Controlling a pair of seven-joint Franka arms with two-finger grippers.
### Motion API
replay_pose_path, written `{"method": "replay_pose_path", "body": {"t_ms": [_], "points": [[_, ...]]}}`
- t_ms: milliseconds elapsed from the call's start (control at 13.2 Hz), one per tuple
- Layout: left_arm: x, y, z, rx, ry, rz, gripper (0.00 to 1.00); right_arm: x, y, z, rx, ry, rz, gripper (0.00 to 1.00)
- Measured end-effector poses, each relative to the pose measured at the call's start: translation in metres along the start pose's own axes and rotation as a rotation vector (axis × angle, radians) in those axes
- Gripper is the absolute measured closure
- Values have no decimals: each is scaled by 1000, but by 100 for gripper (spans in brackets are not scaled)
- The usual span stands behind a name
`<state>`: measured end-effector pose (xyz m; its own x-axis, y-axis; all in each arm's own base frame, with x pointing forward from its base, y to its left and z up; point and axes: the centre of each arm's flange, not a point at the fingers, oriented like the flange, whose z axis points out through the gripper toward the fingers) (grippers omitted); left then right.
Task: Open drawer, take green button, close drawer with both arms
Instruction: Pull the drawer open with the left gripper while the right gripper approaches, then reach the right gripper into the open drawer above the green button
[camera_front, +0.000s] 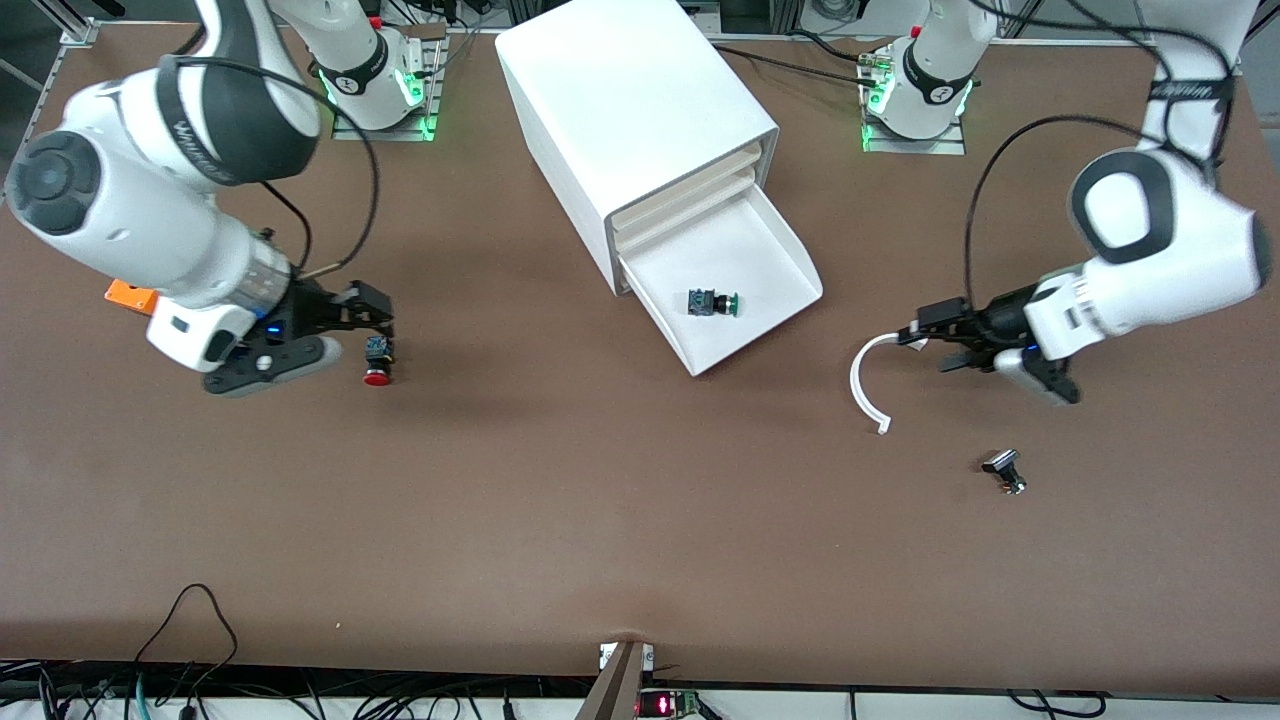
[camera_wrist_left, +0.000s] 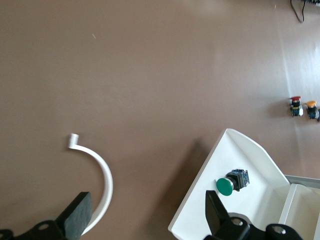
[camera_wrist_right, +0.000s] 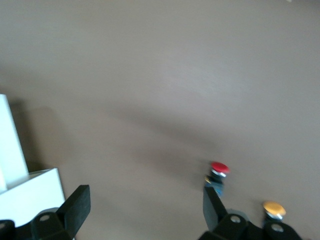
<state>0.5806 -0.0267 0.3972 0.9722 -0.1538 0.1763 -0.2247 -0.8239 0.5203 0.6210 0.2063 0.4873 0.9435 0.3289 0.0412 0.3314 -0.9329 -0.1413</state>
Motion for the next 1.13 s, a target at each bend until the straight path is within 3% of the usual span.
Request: {"method": "replay_pose_path", "body": {"t_ms": [302,605,907,1134], "points": [[-17,7,-84,172,-39,95,0,12,-101,32,9,-23,-223,0],[-17,8,-163,357,-107,132,0,19,-210,73,18,31,-505,0],[-8,21,-183,554,-142,120,0,15,-295,105,17,44,-655,0],[-3,29,-173,642,-143,22,0,8,-335,136,3,27,-732,0]]}}
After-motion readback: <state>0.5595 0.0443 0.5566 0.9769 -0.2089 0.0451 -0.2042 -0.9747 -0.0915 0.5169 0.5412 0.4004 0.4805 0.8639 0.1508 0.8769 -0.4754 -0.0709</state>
